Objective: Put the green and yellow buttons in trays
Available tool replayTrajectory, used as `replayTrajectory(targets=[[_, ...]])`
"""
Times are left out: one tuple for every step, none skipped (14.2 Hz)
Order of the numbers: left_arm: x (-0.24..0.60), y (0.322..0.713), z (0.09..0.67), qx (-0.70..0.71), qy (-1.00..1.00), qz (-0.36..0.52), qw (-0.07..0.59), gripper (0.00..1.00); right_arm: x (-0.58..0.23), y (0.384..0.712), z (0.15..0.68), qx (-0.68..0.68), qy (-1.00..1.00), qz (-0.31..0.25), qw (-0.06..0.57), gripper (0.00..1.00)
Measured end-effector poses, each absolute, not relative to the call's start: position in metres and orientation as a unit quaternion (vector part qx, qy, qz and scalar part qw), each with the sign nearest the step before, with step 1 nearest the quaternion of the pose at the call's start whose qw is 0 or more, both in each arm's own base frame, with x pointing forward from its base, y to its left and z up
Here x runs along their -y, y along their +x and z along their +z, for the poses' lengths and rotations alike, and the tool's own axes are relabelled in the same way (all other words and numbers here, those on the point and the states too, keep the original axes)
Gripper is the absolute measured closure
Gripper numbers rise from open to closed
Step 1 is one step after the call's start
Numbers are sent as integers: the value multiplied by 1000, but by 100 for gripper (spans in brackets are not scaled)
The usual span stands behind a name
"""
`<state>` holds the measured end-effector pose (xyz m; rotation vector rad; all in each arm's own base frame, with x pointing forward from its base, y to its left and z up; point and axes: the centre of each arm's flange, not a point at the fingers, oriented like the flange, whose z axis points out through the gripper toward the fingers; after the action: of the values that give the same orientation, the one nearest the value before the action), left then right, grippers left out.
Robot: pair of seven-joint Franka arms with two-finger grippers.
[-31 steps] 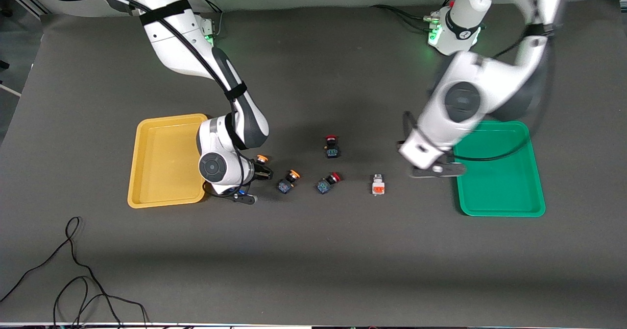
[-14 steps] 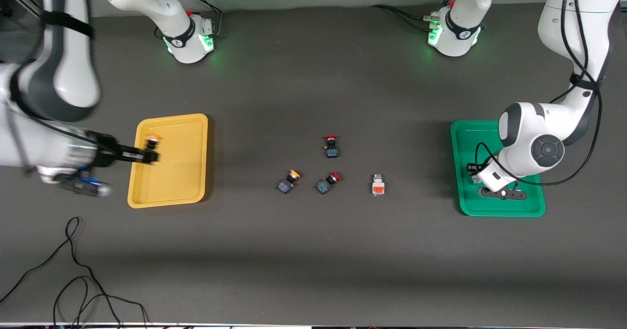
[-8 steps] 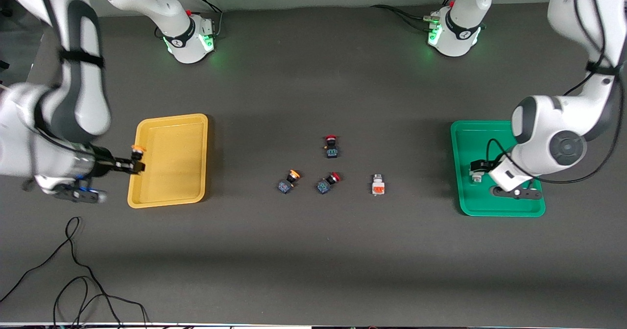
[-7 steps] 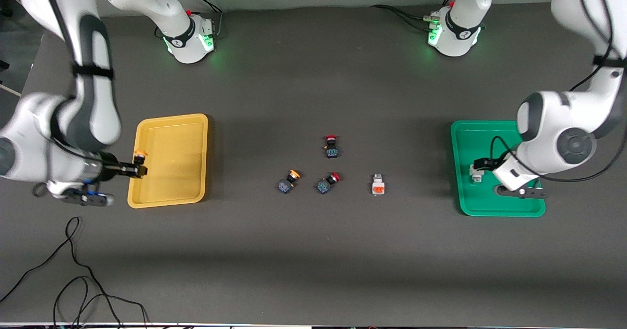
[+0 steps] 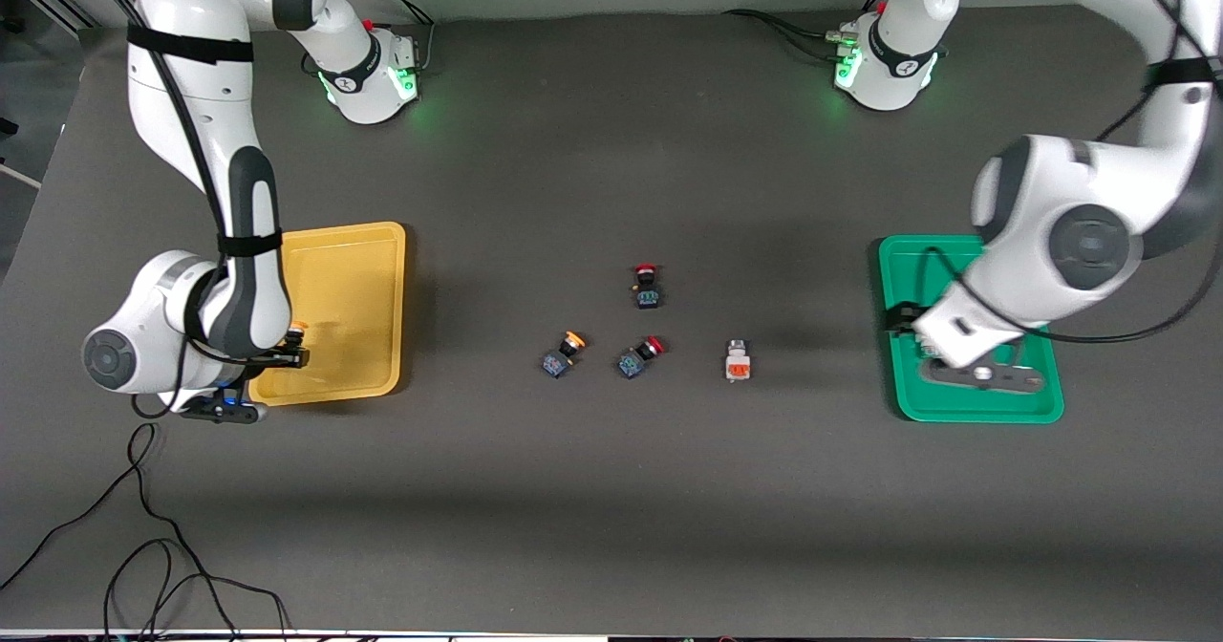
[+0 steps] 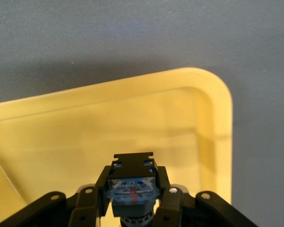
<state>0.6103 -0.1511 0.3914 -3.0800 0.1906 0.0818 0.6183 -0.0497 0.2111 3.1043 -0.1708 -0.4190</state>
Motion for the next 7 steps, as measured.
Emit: replayTrajectory(targets=[[183, 609, 390, -53, -998, 23, 26, 0, 47, 620, 212, 52, 990, -132, 2, 44], [217, 607, 386, -43, -999, 20, 24, 0, 45, 621, 215, 51, 990, -131, 0, 37], [247, 604, 379, -31, -999, 21, 23, 0, 42, 622, 220, 49, 990, -135, -5, 24], [271, 601, 369, -21, -999, 22, 23, 0, 36, 625, 228, 45, 989, -141, -13, 15], [292, 599, 357, -11, -1000, 19, 19, 0, 26, 630, 241, 40, 988, -144, -21, 4], [306, 599, 342, -1, -1000, 14, 13, 0, 11, 636, 256, 40, 989, -143, -28, 0], [315, 600, 325, 8, -1000, 9, 7, 0, -13, 643, 272, 49, 989, -137, -30, 0]])
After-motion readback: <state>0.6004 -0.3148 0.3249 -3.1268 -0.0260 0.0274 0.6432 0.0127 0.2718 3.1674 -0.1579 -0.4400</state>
